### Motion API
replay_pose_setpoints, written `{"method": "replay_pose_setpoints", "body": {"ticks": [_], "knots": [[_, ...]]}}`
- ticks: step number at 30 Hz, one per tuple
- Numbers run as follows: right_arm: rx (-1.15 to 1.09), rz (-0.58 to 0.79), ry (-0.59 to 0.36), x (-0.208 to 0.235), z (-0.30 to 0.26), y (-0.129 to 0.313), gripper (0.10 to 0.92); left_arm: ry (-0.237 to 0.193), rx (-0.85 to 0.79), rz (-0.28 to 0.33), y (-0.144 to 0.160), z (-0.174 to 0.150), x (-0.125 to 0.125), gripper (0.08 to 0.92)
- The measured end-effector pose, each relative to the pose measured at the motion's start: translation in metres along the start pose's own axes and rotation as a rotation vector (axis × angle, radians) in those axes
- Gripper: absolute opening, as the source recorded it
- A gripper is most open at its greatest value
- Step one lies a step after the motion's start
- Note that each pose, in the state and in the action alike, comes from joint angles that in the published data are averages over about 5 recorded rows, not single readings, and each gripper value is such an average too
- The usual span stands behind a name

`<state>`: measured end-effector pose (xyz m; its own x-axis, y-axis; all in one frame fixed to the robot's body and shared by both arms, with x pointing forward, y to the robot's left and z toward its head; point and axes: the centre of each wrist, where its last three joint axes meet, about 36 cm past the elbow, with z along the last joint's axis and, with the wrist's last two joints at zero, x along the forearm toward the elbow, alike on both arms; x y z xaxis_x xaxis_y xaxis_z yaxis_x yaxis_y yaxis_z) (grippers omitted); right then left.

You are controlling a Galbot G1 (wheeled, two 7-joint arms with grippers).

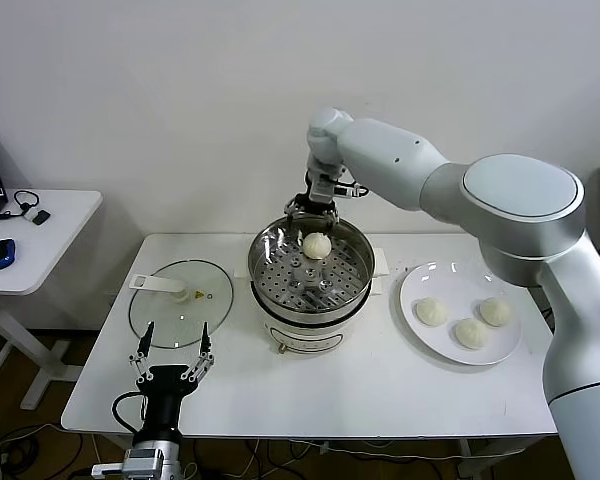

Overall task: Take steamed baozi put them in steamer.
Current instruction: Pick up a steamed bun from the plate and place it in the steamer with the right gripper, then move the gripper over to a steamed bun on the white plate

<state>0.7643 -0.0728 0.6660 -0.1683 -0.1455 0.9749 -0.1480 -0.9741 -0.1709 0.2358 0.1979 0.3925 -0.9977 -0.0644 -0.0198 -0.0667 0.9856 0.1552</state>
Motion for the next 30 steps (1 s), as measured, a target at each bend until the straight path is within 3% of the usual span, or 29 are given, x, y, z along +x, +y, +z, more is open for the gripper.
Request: {"method": "replay_pose_setpoints", "body": {"ticks": [13,30], "knots": [[-0.079,-0.002,-0.068,0.069,-0.016,0.057,0.823,-0.005,0.003,0.01,-0.003,-0.005,0.002,0.823],[-0.952,-0.018,0.143,0.065,-0.05,0.187,0.823,-0.016,0.011,0.012,-0.004,-0.008,0.002,0.823]]}}
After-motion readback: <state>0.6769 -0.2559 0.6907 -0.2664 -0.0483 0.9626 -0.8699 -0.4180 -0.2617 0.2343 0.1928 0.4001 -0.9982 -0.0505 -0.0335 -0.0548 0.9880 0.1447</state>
